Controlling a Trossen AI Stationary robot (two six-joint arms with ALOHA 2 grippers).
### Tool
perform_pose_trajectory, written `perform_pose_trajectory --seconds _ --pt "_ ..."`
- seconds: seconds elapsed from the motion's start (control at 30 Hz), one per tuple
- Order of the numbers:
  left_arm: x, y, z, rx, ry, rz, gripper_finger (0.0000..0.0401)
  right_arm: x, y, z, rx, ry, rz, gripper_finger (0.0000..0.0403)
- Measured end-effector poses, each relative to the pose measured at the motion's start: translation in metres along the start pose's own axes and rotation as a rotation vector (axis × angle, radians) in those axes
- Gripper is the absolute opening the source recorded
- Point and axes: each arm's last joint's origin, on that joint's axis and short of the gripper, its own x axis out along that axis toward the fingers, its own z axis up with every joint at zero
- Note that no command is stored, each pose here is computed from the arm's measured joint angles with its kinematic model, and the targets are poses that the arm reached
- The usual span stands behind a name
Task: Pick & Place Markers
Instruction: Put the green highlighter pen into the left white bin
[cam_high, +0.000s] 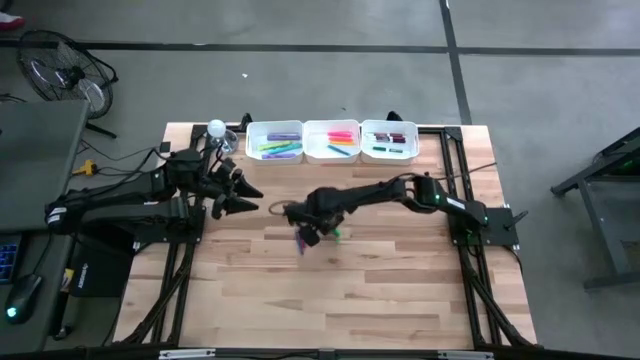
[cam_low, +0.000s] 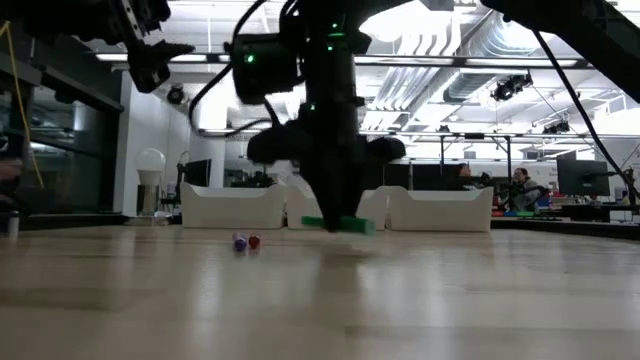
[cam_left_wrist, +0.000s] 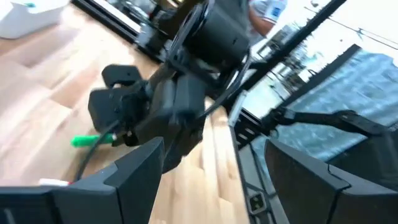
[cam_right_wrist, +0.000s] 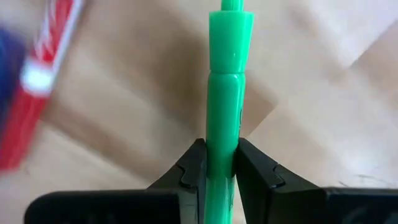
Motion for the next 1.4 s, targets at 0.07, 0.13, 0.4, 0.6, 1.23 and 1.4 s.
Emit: perform_pose_trajectory --seconds 0.07,0.13,0.4,0.6,1.23,1.4 --pt "0.002 0.002 0.0 -0.005 -0.01 0.03 0.0275 -0.012 -0.007 0.007 0.002 -0.04 0.014 0.0054" --pt "0.003 0.004 0.001 -0.008 -0.02 0.055 0.0275 -0.026 -0.014 0.014 -0.001 -0.089 0.036 0.0054" --pt "0.018 0.014 0.007 0.004 -0.076 0.15 0.0275 -0.086 -0.048 0.038 -0.045 -0.279 0.16 0.0054" --pt "0.034 0.023 0.015 0.064 -0.164 0.208 0.0275 -0.129 -0.073 0.047 -0.095 -0.413 0.269 0.0054" --pt "0.076 0.046 0.036 0.177 -0.479 0.294 0.0275 -0.202 -0.105 0.048 -0.282 -0.676 0.534 0.0054" --pt "0.081 0.05 0.037 0.181 -0.515 0.299 0.0275 -0.202 -0.105 0.048 -0.317 -0.672 0.547 0.0054"
